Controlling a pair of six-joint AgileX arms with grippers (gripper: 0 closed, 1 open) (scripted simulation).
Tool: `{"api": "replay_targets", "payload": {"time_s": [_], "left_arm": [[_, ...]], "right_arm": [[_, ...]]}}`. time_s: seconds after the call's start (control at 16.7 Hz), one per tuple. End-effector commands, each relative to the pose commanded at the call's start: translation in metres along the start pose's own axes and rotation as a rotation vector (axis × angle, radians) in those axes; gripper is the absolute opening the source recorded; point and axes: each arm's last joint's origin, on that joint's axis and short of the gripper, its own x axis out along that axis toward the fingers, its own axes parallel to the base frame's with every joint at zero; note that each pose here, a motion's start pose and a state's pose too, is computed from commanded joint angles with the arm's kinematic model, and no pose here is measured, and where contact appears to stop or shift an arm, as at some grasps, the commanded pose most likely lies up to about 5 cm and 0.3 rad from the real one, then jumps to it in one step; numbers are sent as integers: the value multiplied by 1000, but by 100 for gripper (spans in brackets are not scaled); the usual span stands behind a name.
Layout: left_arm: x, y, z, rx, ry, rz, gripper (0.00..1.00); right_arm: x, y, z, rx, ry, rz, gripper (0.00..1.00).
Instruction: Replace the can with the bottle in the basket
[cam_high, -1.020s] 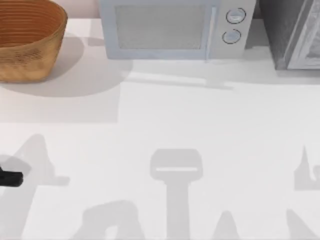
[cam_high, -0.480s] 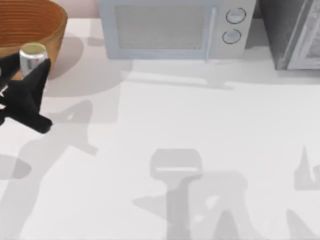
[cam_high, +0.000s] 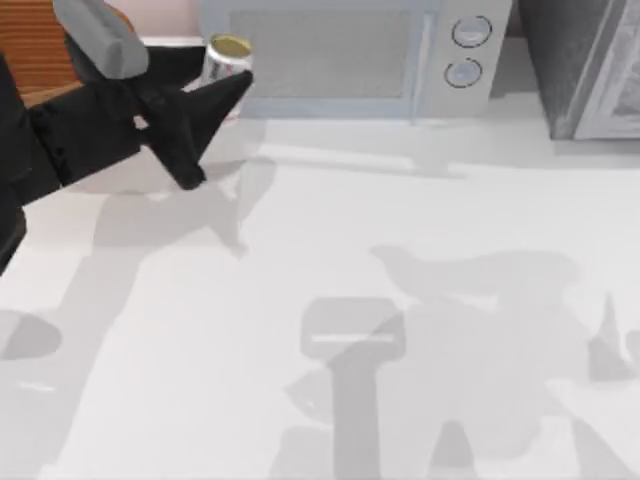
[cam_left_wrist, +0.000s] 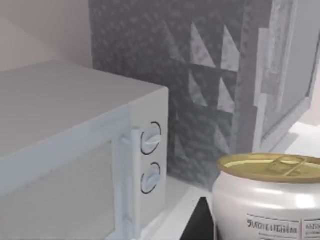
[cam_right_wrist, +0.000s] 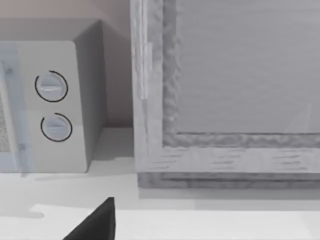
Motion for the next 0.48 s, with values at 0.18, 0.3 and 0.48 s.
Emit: {"api": "replay_targets", "payload": {"time_s": [0.18,0.3,0.48], "left_arm": [[39,19,-34,-3,3,-154,0],[61,27,-62,-5,4,-249,0],[87,33,-106,-5,6,-376,0]], "right_arm": [[0,0,0,0,0,0,100],[0,0,0,0,0,0,100],[0,0,0,0,0,0,100]]}}
